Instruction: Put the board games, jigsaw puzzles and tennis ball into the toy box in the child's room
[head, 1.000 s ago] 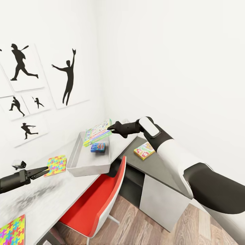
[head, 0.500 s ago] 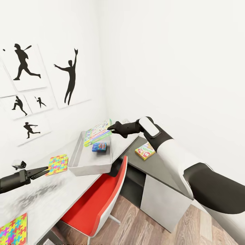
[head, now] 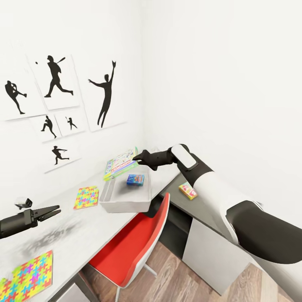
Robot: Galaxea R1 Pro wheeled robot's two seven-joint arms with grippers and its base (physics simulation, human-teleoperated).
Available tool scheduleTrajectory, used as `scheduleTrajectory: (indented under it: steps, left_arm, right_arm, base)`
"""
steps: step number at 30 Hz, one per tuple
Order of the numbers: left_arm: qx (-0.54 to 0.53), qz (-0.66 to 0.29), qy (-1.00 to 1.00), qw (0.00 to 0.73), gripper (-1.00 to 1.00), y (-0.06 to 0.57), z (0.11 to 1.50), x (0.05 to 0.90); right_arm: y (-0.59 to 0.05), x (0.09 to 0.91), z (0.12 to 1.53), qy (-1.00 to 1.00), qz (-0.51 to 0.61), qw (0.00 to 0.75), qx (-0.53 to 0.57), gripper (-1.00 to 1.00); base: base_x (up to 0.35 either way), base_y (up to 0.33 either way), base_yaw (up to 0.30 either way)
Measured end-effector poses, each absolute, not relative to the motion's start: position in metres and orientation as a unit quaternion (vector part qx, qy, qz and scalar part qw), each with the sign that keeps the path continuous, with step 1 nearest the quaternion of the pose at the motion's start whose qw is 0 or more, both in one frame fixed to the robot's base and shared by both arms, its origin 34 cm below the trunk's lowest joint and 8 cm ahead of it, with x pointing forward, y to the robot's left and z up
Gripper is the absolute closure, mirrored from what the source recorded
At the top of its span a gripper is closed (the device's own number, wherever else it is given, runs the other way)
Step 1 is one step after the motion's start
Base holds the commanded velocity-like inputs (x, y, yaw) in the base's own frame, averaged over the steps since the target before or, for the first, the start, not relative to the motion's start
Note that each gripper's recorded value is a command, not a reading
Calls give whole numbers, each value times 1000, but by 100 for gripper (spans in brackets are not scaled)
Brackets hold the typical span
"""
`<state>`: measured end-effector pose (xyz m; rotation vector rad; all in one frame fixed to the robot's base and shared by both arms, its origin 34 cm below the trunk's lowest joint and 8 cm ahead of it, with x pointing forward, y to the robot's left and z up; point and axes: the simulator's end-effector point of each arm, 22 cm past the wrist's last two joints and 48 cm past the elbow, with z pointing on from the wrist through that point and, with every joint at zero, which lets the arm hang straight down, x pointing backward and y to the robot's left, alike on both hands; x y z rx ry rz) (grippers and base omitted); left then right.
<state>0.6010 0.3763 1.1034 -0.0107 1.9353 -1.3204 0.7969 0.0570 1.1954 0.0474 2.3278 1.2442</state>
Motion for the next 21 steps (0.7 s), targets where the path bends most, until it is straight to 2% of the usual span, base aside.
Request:
scheduleTrajectory:
  steps: [12,21]
  left_arm:
    - [-4,-519,761,389,-100,376,1103,601]
    - [-6,-520,762,387,-100,376,1101,601]
  right_arm:
    - [53,800,1192,856,452,250,27,100]
    - [26,821,1171,875,388,278,80,100]
  base:
    - [0,14,5]
    - [0,0,0]
